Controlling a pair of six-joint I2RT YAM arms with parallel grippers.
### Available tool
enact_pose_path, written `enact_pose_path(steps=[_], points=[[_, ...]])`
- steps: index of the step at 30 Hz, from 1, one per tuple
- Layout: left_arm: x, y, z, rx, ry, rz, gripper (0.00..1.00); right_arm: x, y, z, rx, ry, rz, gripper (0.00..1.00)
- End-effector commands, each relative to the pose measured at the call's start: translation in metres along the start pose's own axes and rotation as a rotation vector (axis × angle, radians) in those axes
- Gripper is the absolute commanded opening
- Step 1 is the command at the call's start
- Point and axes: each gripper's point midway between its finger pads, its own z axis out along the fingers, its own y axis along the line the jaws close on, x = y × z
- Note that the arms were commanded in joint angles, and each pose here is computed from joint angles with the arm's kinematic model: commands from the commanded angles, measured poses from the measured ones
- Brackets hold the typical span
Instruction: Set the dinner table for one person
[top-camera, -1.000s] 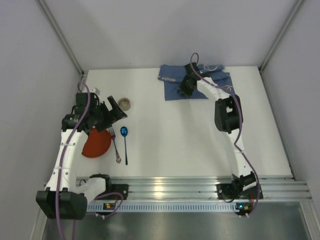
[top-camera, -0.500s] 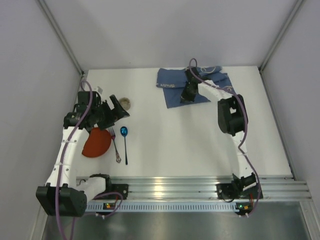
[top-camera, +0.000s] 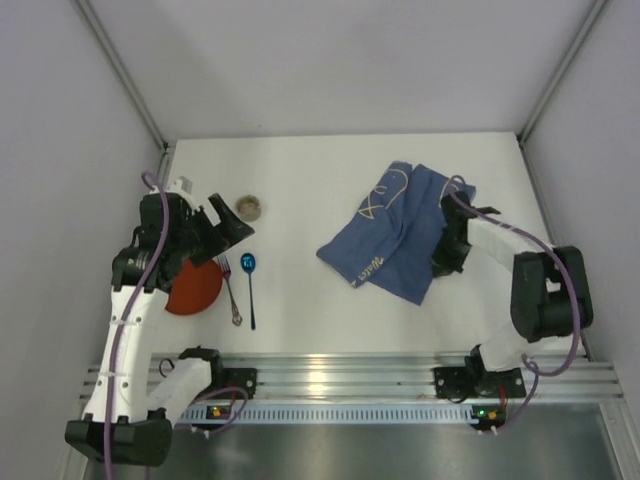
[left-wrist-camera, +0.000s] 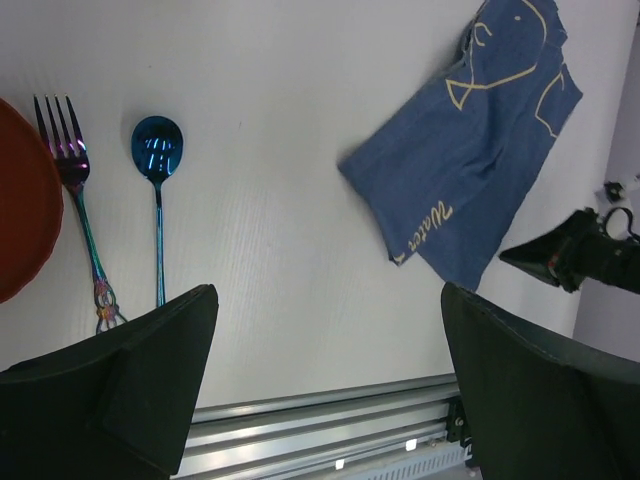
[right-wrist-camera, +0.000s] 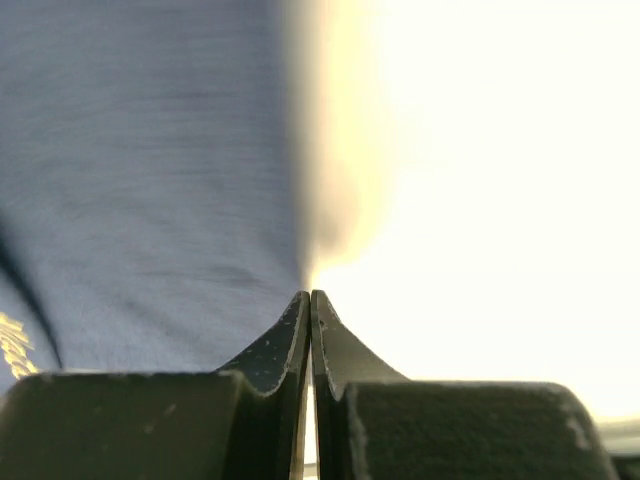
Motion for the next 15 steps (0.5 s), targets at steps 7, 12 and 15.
enact_pose_path(steps=[7,12,15], points=[[0.054,-0.031,0.087,-0.159,0.204,0.297,0.99,0.002,-0.065,-0.093,-0.026,-0.165,0.016,0.81],[0.12,-0.05,0.142,-0.129,0.367,0.322,0.99,0.009,-0.054,-0.117,-0.135,-0.204,-0.005,0.99],[0.146,-0.053,0.168,-0.093,0.432,0.282,0.99,0.02,-0.053,-0.109,-0.161,-0.181,-0.018,1.0]])
